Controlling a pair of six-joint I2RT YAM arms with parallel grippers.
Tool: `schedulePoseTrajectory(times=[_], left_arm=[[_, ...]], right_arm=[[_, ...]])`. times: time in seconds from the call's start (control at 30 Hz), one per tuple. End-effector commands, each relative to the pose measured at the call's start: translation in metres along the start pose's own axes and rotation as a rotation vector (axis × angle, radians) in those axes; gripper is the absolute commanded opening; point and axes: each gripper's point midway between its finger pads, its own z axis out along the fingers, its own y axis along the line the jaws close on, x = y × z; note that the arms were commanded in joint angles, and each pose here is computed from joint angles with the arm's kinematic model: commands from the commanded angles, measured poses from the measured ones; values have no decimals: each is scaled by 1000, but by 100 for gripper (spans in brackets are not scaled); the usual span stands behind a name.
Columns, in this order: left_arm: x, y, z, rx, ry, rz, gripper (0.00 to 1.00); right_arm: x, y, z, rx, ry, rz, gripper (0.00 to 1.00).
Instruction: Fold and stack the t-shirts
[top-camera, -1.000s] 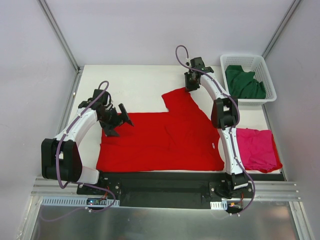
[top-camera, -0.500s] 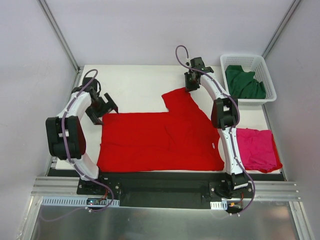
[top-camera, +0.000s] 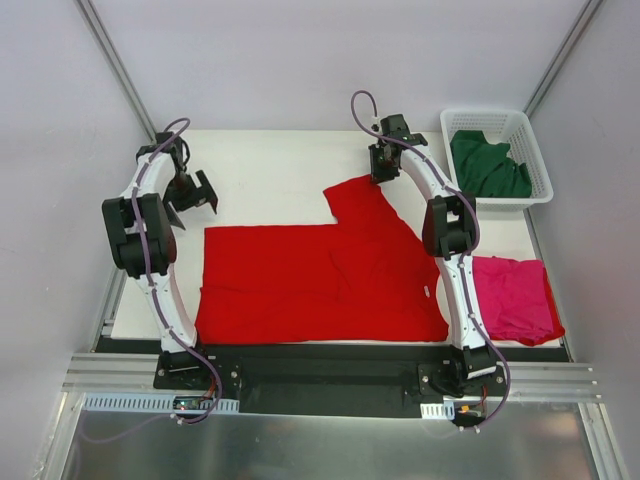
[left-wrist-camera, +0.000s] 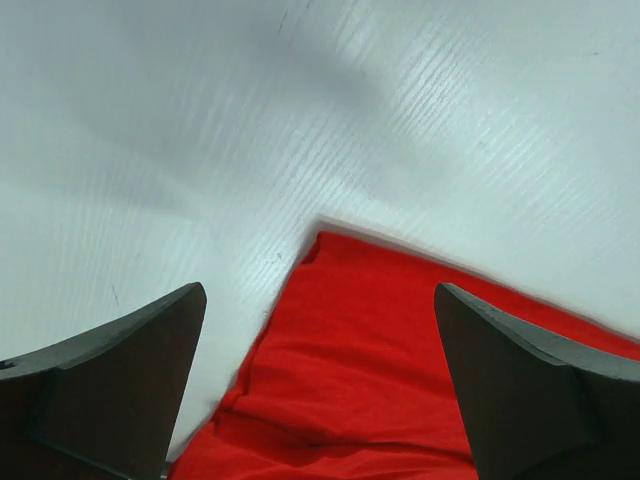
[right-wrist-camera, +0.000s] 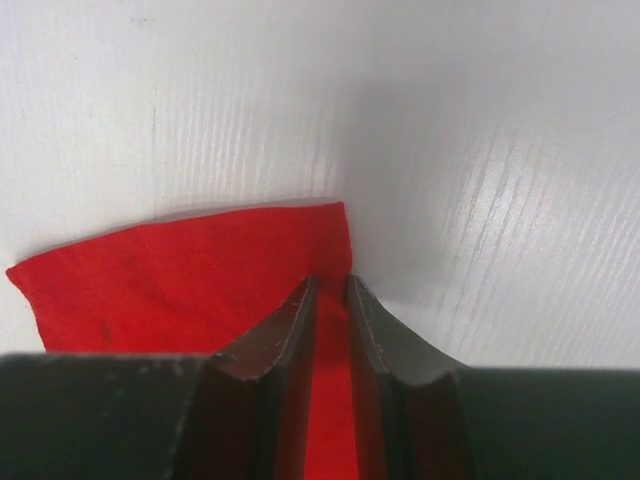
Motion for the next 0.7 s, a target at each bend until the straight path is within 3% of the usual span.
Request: schedulePoseTrajectory(times=[0.0, 0.37, 0.67], left_arm=[[-6, 16, -5, -73, 42, 123, 99], [30, 16, 5, -58, 146, 61, 93], [27, 22, 4, -135, 124, 161, 91]], right_arm=[[10, 5, -8, -10, 41, -1, 22], [11, 1, -7, -14, 45, 11, 22], [11, 1, -8, -19, 47, 14, 22]])
